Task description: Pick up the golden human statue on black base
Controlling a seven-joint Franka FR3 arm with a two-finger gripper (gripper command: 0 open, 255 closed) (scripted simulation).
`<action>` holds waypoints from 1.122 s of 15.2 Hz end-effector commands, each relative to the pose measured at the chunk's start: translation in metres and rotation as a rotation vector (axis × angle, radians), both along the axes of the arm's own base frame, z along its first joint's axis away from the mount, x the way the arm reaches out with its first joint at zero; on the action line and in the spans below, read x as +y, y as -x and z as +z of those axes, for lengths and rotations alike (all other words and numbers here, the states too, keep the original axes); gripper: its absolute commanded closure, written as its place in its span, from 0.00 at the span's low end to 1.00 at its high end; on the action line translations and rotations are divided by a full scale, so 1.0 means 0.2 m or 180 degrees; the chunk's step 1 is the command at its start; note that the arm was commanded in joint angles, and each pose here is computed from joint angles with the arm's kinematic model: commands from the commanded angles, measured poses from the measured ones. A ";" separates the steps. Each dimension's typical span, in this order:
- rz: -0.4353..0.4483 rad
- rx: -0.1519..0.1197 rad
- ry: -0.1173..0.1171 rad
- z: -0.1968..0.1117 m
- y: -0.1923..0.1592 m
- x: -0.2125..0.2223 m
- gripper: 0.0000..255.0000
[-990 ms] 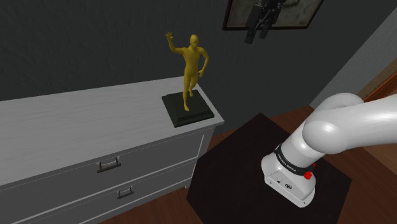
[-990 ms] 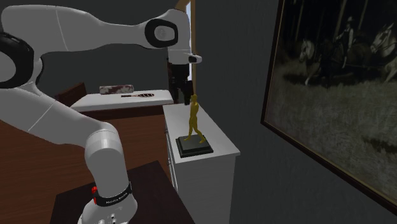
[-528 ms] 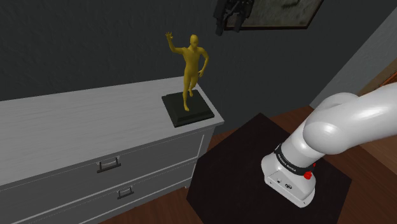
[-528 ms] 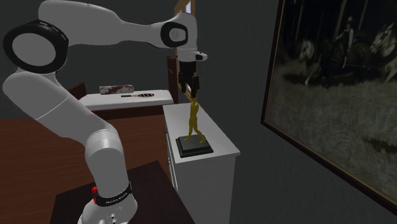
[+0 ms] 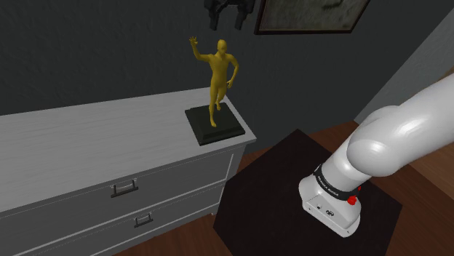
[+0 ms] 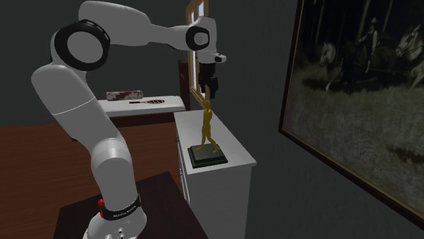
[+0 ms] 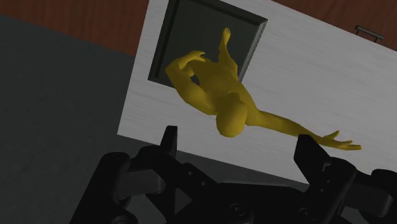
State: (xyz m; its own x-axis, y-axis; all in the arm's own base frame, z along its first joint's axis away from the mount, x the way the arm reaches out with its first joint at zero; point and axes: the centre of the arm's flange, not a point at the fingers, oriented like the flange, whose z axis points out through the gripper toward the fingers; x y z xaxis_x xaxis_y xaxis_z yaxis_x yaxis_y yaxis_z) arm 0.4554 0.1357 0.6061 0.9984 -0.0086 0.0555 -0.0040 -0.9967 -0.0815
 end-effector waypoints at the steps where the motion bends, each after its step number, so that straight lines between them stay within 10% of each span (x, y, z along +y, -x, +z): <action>1: -0.0015 -0.0007 -0.0011 -0.02 -0.02 0.01 0.00; 9: -0.0015 -0.0007 -0.0011 -0.20 -0.02 0.01 0.00; 10: -0.0014 -0.0007 -0.0011 -0.20 -0.01 0.01 1.00; 17: -0.0014 -0.0007 -0.0011 -0.20 -0.01 0.01 1.00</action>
